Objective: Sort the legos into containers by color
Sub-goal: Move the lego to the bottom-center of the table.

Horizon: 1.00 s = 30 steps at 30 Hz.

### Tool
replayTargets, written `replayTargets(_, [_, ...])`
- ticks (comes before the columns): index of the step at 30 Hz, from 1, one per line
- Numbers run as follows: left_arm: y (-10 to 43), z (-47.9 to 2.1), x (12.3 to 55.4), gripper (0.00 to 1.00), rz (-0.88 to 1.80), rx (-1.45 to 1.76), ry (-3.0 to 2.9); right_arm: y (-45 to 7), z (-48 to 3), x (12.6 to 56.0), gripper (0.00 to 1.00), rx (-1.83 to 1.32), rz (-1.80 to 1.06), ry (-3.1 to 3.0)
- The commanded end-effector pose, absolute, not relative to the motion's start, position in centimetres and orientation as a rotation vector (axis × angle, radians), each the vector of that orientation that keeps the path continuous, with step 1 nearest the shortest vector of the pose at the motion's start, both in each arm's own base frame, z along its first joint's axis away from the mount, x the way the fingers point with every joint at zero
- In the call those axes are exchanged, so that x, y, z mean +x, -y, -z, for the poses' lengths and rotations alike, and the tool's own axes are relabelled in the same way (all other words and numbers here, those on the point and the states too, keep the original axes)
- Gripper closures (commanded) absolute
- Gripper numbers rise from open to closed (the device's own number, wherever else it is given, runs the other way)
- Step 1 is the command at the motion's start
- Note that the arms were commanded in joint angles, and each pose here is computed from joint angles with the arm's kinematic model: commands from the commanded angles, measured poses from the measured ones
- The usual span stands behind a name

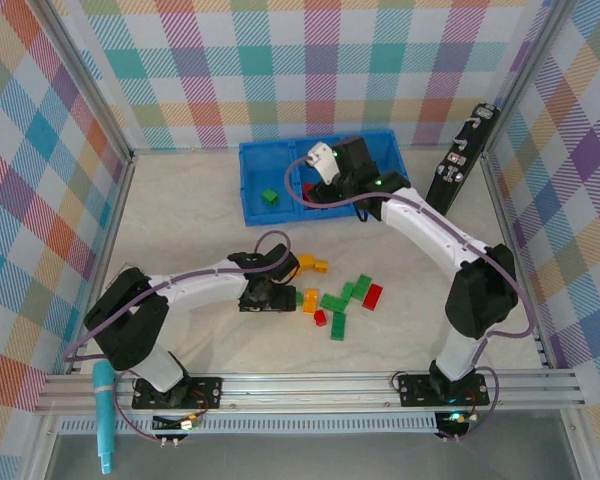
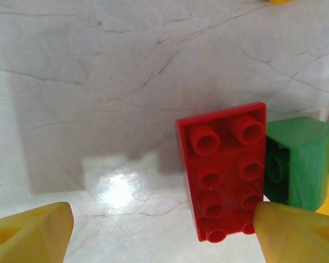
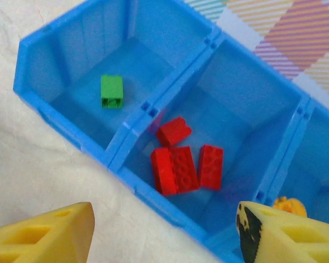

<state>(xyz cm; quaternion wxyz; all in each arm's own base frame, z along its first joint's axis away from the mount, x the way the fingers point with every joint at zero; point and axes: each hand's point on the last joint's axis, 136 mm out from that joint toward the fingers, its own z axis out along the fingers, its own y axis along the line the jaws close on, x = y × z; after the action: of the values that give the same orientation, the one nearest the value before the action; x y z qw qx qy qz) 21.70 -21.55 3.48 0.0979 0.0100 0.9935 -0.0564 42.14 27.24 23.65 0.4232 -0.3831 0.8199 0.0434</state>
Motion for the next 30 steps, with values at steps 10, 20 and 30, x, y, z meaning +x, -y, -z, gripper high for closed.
replayTargets(10, [23.0,-1.0,21.5,0.28,0.172,0.065,-2.988,-24.9,-15.8,36.3,0.30,-0.979,-0.184,-2.319])
replayTargets(20, [23.3,0.5,21.4,0.68,0.169,0.065,-3.012,-23.8,-15.8,35.9,0.29,-0.957,-0.143,-2.331])
replayTargets(30, [22.5,-0.4,21.4,0.79,0.123,0.073,-3.008,-23.3,-16.3,35.8,0.29,-0.934,-0.123,-2.324])
